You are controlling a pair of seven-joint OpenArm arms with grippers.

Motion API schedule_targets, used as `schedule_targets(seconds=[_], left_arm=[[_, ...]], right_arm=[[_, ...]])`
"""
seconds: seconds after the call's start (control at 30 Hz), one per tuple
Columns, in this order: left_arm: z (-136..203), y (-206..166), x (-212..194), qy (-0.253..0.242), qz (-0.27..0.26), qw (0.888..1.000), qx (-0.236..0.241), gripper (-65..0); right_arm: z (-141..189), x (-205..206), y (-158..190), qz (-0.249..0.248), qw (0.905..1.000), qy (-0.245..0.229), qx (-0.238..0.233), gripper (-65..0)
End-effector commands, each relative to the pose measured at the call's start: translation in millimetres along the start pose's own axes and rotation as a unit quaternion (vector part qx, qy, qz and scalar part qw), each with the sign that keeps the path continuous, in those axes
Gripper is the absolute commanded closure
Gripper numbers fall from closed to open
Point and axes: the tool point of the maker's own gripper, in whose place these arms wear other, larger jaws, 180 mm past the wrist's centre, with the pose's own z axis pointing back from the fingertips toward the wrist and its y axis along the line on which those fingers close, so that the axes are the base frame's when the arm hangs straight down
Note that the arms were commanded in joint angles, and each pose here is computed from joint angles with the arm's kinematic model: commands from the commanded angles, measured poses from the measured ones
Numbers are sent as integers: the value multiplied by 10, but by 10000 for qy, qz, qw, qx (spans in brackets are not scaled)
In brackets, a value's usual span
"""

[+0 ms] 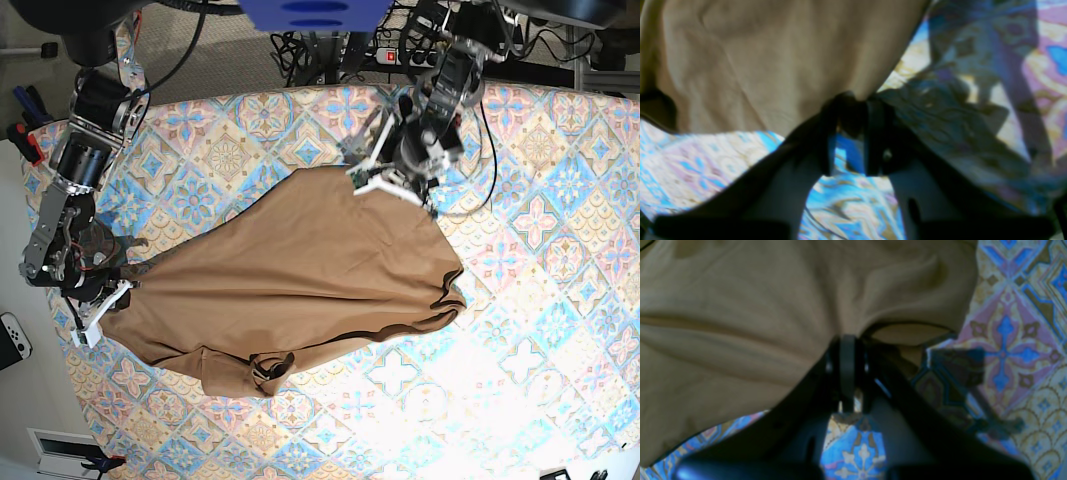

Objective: Layout the t-shirt on the table in an organized manner, then fold the t-shirt properly
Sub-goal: 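Pull the held corner with the left gripper away from the right gripper, then move the left gripper along the shirt edge and regrasp the fabric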

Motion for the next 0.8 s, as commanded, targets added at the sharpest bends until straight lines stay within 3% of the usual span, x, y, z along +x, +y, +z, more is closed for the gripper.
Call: schedule_targets(seconds=[0.0,0.27,0.4,0.77], left_arm=[[-49,67,-85,230,10,9997,92,-104],[-119,16,10,174,103,9998,-43,-95],[-102,4,91,82,147,9999,-34,0],[544,14,437,-352,92,9981,506,0]], right_arm=[[120,261,-77,72,9993,-346,-87,0],[123,265,-76,76,9993,-352,-89,0],[123,265,-76,76,9993,-352,-89,0],[115,253,-77,64,9994,-334,-82,0]])
